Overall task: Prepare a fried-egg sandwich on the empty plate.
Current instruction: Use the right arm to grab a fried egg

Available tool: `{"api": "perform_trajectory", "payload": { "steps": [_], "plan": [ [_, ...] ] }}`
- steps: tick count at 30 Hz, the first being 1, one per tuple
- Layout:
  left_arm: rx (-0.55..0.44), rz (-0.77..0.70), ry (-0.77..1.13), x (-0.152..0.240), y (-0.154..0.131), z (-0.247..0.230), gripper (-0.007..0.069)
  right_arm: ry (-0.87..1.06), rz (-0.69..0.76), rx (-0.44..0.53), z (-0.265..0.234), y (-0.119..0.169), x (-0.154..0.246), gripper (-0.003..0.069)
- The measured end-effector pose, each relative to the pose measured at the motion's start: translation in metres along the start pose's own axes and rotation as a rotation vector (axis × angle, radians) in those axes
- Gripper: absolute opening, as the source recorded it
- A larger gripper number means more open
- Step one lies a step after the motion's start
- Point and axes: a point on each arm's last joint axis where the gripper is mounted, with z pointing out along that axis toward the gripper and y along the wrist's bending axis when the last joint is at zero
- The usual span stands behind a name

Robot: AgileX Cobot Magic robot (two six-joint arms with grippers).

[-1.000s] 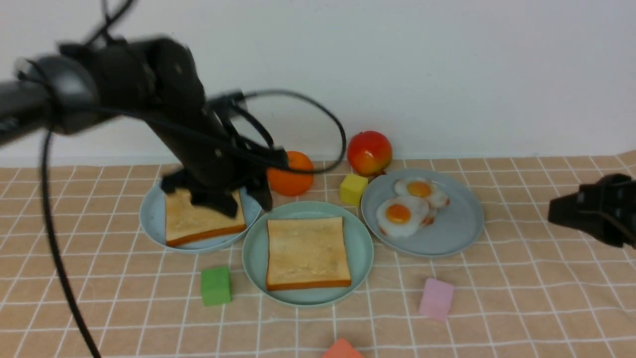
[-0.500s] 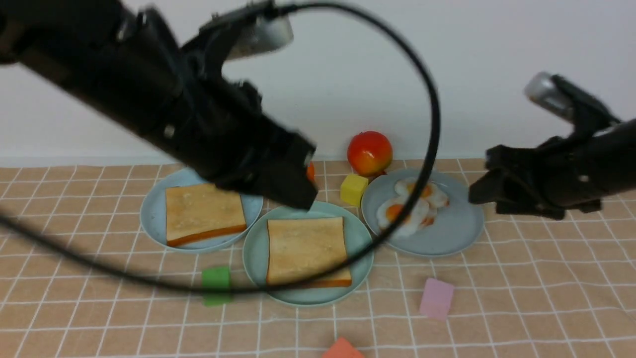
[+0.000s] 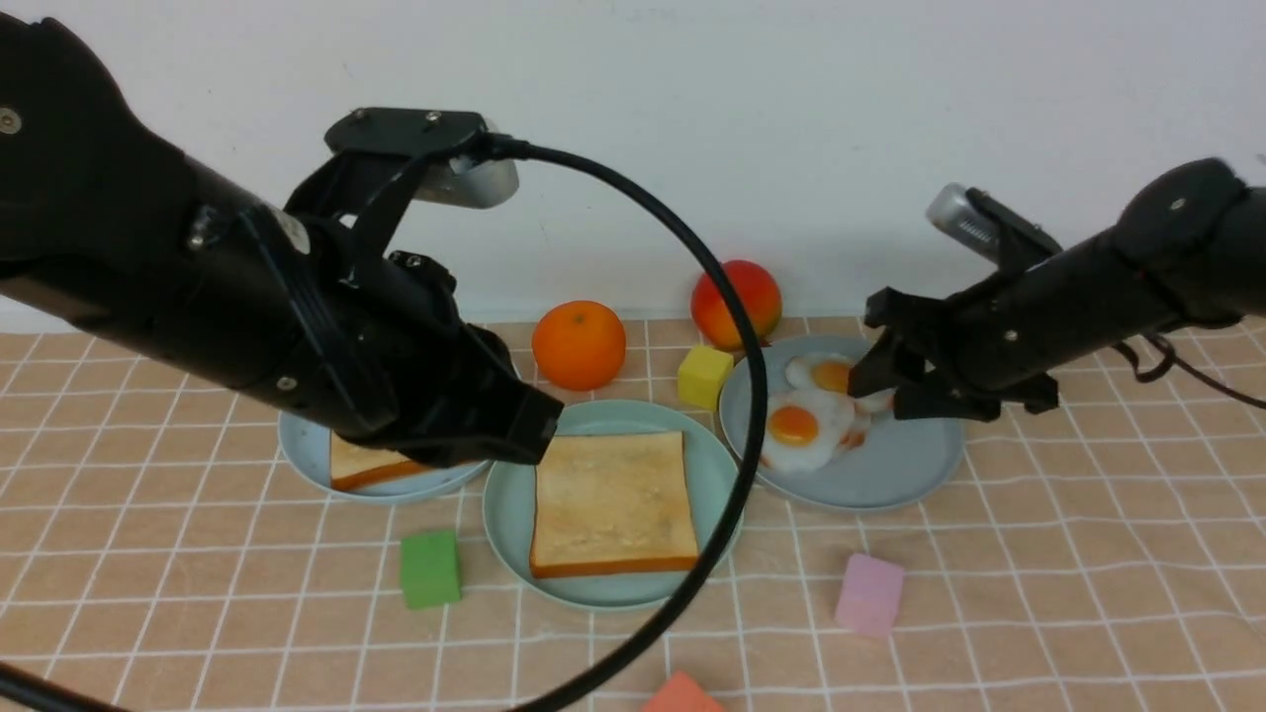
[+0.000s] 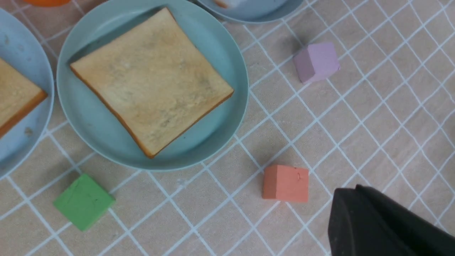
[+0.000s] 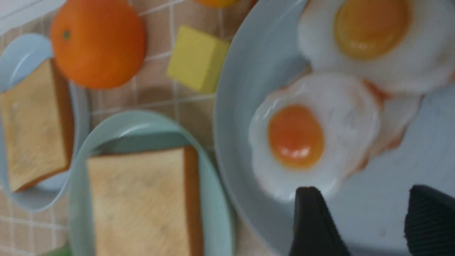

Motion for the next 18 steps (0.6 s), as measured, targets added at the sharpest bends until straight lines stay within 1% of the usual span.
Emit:
{"api": "perform_trajectory", "payload": {
  "steps": [9,15,18],
  "plan": [
    [0.0,0.0,-0.001,0.0,0.0,0.0,-0.0013,-0.01,0.03,-0.01,0.03,-0.009,-0.013,0.0368],
    [0.0,0.0,-0.001,0.0,0.0,0.0,-0.0013,0.013,0.073,-0.007,0.049,-0.019,-0.011,0.0368],
    [0.0,0.002,-0.001,0.0,0.0,0.0,-0.0013,0.012,0.095,-0.02,0.051,-0.019,-0.011,0.0363]
  ]
}}
